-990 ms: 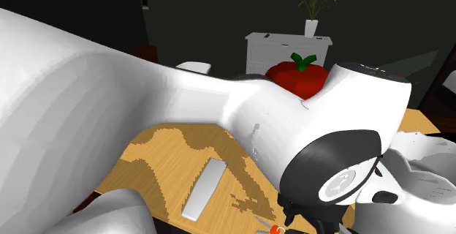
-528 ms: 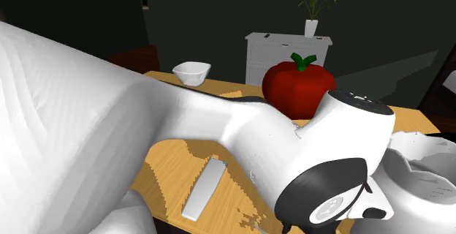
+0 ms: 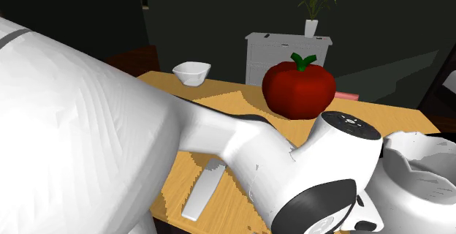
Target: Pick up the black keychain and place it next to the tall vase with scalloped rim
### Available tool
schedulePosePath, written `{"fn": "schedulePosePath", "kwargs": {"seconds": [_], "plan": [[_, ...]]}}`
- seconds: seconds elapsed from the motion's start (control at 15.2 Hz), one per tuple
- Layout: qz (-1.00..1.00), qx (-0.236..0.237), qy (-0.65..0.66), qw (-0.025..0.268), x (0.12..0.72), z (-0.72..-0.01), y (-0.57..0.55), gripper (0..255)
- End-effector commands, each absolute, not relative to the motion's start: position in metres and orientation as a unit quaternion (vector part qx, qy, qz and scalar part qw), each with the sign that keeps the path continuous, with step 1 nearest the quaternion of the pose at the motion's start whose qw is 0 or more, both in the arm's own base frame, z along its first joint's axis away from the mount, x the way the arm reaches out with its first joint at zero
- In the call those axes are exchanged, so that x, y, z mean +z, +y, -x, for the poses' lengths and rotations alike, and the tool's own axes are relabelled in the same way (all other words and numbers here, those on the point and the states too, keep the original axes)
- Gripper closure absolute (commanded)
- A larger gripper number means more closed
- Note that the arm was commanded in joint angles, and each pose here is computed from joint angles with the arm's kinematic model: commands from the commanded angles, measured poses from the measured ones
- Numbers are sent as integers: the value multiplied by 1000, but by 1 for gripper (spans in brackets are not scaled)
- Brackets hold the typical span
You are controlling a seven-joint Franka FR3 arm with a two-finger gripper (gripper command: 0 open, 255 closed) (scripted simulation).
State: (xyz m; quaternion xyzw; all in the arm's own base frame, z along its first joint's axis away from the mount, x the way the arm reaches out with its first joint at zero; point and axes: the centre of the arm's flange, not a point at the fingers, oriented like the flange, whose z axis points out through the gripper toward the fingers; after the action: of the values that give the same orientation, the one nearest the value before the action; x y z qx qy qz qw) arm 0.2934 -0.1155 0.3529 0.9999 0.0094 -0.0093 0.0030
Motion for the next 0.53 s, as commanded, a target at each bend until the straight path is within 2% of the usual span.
{"fn": "schedulePosePath", "kwargs": {"seconds": [0.0,0.2,0.26,0.46], "plan": [[-1000,-9,9,3,352,-293,-115,255],[-1000,-9,9,3,352,-293,-115,255],[-1000,-9,9,3,352,-293,-115,0],[-1000,-9,9,3,352,-293,-115,0]]}}
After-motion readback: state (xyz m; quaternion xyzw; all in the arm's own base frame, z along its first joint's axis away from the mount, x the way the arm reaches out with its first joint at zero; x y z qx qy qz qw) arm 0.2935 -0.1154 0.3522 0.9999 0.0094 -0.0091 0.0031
